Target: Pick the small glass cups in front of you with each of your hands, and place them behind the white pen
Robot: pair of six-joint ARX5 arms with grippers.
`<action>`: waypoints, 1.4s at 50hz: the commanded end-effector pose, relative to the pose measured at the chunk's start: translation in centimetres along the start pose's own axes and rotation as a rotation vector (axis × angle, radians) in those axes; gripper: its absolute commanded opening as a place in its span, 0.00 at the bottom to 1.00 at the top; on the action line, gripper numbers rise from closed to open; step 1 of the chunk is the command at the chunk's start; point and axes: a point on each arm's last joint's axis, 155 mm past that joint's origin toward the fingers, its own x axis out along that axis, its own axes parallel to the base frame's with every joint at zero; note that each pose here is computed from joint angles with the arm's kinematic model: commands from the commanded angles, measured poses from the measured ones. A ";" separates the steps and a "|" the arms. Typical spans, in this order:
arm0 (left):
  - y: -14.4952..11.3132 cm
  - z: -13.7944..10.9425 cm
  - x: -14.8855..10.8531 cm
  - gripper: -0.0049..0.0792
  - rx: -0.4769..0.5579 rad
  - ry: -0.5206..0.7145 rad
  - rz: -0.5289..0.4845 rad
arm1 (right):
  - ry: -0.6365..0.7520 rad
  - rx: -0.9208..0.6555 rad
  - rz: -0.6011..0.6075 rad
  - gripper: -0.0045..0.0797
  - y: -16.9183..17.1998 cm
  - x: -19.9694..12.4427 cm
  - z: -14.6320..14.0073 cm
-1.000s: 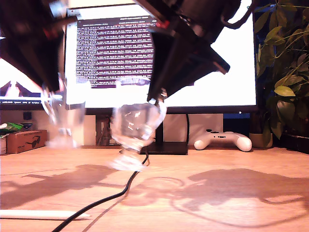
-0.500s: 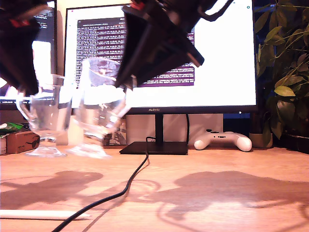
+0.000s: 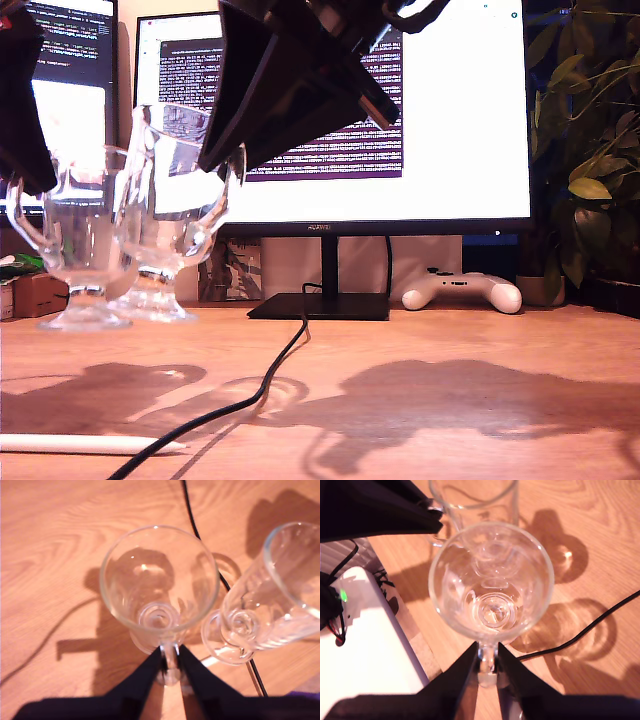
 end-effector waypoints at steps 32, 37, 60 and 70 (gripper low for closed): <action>1.3 -3.0 2.2 0.03 0.020 0.043 0.014 | 0.028 0.006 -0.012 0.04 -0.5 3.8 -0.2; 1.5 -2.9 2.3 0.03 0.019 0.037 0.016 | 0.018 0.012 -0.016 0.04 -0.6 4.2 0.1; 1.9 -2.3 2.2 0.03 -0.005 0.010 -0.018 | 0.004 0.017 -0.068 0.04 -1.7 4.6 0.4; 1.7 -2.2 2.2 0.03 0.000 0.006 -0.034 | 0.005 0.017 -0.070 0.08 -1.7 4.6 0.3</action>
